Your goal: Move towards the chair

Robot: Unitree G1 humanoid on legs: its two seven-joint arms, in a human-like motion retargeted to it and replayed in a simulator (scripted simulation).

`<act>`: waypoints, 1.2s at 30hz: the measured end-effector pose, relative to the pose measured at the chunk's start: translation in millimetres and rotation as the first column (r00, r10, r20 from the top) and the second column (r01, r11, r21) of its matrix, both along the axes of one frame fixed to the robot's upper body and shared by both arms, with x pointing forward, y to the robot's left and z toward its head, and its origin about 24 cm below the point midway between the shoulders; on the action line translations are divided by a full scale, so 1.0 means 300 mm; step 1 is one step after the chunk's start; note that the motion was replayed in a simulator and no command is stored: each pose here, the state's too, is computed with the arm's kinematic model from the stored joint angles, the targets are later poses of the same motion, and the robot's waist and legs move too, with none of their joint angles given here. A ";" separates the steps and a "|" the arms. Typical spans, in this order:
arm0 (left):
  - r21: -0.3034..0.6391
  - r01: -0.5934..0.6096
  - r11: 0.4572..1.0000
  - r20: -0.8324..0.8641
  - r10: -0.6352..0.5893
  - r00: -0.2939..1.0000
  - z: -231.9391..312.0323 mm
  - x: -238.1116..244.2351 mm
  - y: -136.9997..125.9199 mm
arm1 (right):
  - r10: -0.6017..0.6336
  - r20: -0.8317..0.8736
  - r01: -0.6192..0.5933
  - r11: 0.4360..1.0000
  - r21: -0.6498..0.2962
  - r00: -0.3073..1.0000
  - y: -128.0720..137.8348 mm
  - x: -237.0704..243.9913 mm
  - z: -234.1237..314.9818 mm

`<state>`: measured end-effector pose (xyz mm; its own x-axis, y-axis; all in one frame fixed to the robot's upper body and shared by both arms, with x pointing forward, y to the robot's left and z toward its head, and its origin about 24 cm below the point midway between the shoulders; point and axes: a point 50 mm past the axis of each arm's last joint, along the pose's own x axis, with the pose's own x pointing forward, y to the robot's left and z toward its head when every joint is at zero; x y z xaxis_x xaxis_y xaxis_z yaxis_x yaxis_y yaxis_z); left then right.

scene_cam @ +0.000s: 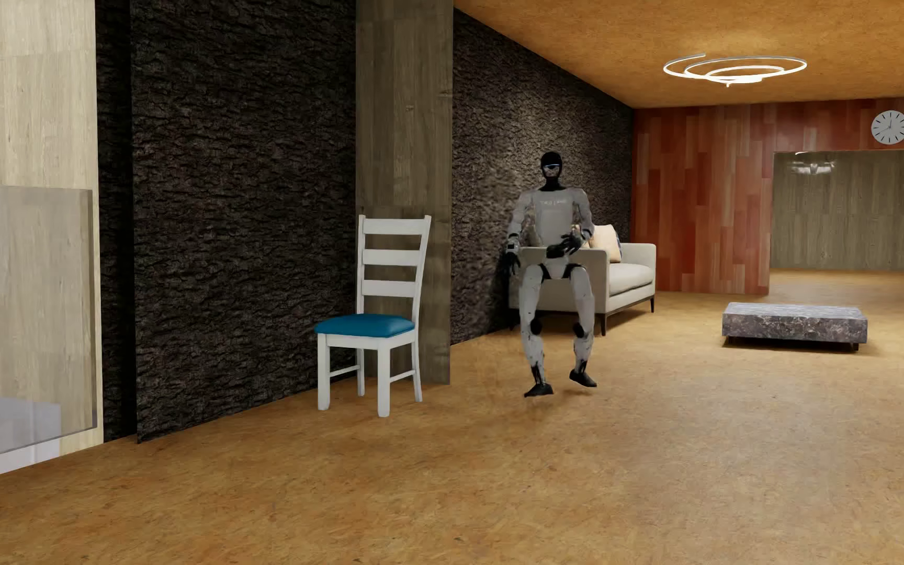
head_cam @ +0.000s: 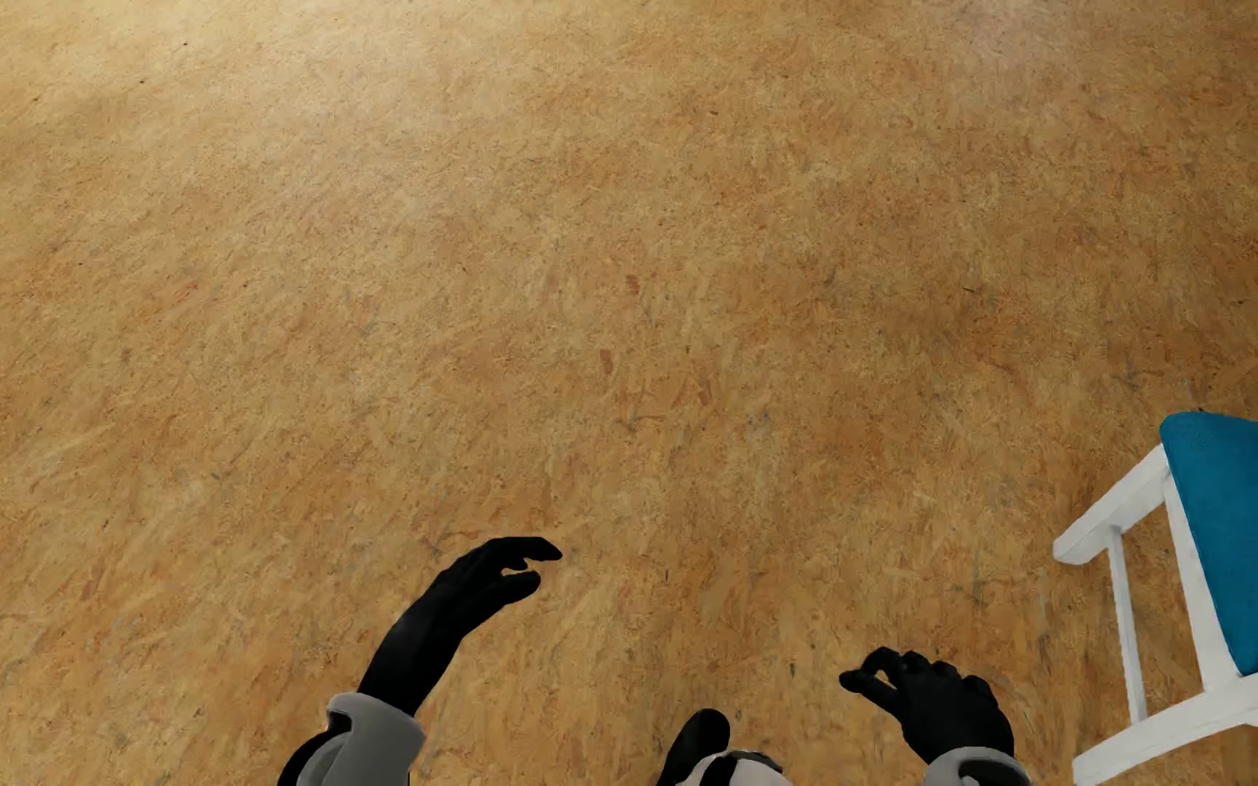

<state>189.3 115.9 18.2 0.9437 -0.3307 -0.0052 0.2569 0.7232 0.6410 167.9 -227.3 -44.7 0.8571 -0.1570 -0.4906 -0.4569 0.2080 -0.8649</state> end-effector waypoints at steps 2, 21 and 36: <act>0.133 -0.015 0.991 -0.003 0.015 1.000 -0.034 -0.005 0.026 | -0.164 0.008 0.162 0.983 0.087 0.986 -0.036 -0.074 -0.004; 0.336 -0.428 0.839 -0.496 0.544 0.677 -0.369 -0.259 0.289 | -0.260 -0.311 0.319 0.935 0.154 0.914 0.084 -0.109 -0.239; 0.499 -0.364 0.786 -0.672 0.617 0.409 -0.513 -0.306 0.370 | -0.326 -0.644 0.463 0.885 0.050 0.692 0.056 -0.378 -0.365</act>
<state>97.4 227.0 -135.6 0.5024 0.3218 -0.8025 0.3781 0.7529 0.5386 54.6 -210.5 -154.2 0.2494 -0.2554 -0.9341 -0.6987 0.6205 -0.3562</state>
